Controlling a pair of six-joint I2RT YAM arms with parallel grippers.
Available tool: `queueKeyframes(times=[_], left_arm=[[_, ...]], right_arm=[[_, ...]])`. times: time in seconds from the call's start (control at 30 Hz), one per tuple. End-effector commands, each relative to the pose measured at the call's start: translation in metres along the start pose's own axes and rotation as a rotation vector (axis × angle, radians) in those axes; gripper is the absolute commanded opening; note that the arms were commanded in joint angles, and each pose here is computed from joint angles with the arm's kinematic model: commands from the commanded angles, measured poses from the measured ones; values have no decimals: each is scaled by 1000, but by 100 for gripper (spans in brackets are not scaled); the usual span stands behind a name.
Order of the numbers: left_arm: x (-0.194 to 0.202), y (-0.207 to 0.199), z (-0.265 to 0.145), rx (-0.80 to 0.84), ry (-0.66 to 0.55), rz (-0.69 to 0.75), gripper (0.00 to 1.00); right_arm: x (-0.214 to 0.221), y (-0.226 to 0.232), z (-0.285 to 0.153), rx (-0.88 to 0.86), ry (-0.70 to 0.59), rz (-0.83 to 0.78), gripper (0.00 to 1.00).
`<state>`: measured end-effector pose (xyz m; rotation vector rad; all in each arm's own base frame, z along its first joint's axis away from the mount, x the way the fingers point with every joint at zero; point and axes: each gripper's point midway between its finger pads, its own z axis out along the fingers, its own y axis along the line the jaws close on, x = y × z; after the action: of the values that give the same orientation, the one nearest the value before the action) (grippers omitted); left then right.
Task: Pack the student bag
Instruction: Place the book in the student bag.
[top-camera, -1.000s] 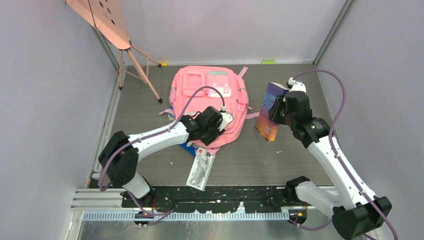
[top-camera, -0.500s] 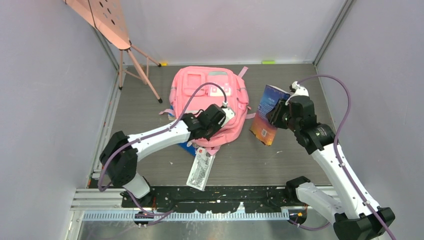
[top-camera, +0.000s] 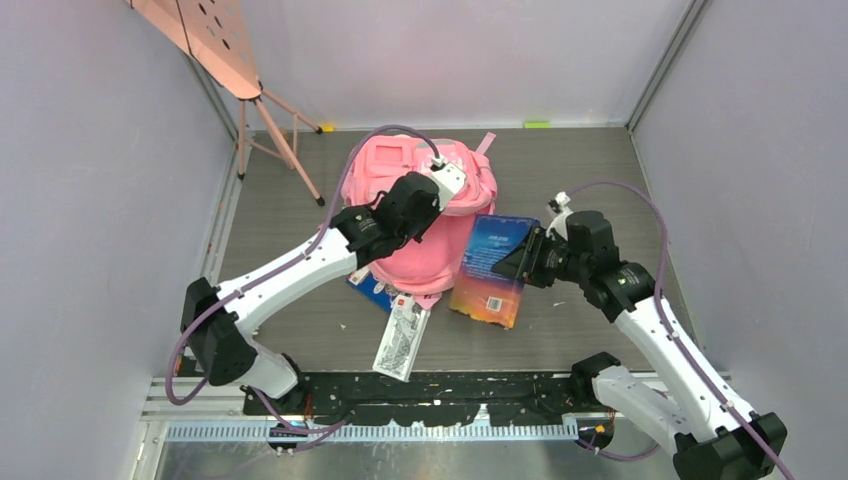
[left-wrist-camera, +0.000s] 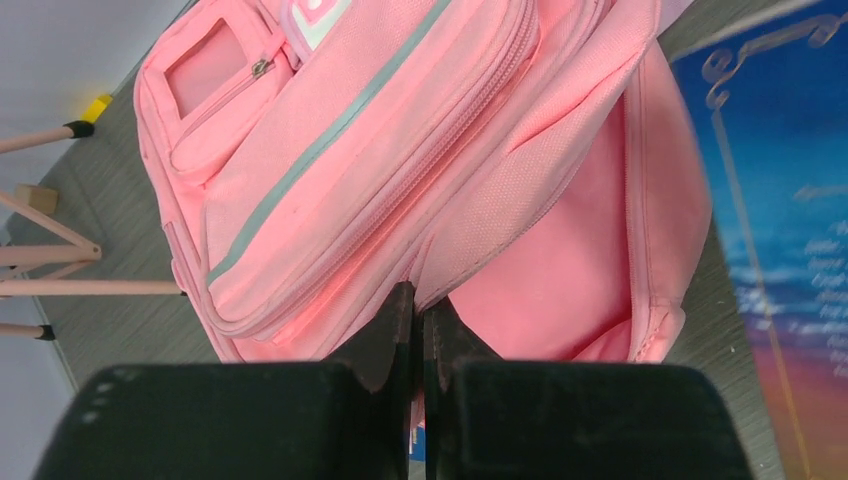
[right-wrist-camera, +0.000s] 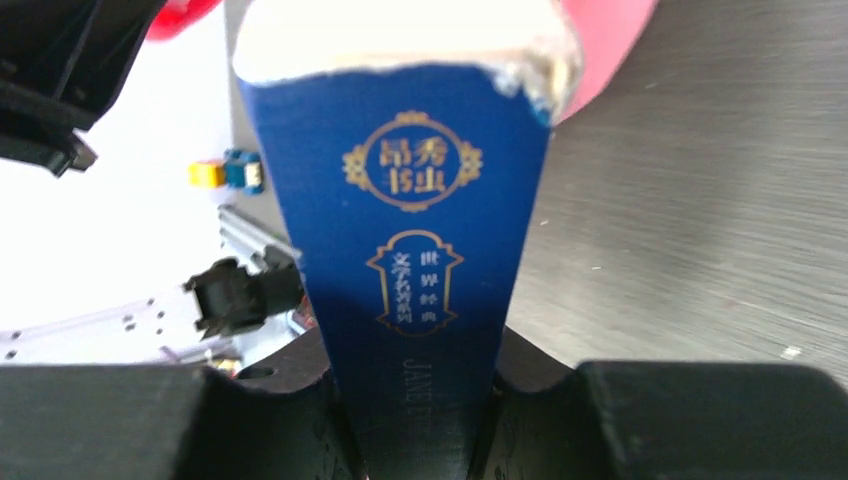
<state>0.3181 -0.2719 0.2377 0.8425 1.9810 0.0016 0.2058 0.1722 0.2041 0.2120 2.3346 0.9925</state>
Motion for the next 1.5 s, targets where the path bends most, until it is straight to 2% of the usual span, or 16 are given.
queueKeyframes(times=[0.0, 0.23, 0.33, 0.47, 0.63, 0.8, 1.0, 1.1, 1.23, 1.47], left_arm=[[-44, 22, -24, -32, -197, -132, 0], [-49, 33, -25, 28, -221, -248, 0], [-49, 30, -25, 73, -226, -256, 0], [-53, 17, -34, 161, -275, -235, 0], [-53, 14, -40, 188, -284, -237, 0], [-55, 6, -46, 240, -305, -249, 0], [-53, -2, -44, 274, -292, -265, 0], [-56, -16, -48, 358, -292, -288, 0], [-60, -22, -53, 400, -303, -296, 0], [-58, -22, -50, 394, -292, -286, 0]], right_arm=[[0, 91, -4, -377, 20, -37, 1], [49, 133, 39, -462, 144, 1, 1], [58, 136, 59, -460, 138, 28, 1], [32, 126, 81, -396, -29, 67, 0], [-5, 130, 89, -363, -202, 101, 0], [-55, 102, 94, -251, -455, 228, 0], [-100, 94, 87, -294, -707, 320, 0], [-112, 82, 91, -286, -778, 353, 0], [-119, 74, 100, -270, -800, 400, 0], [-142, 98, 76, -453, -909, 437, 1]])
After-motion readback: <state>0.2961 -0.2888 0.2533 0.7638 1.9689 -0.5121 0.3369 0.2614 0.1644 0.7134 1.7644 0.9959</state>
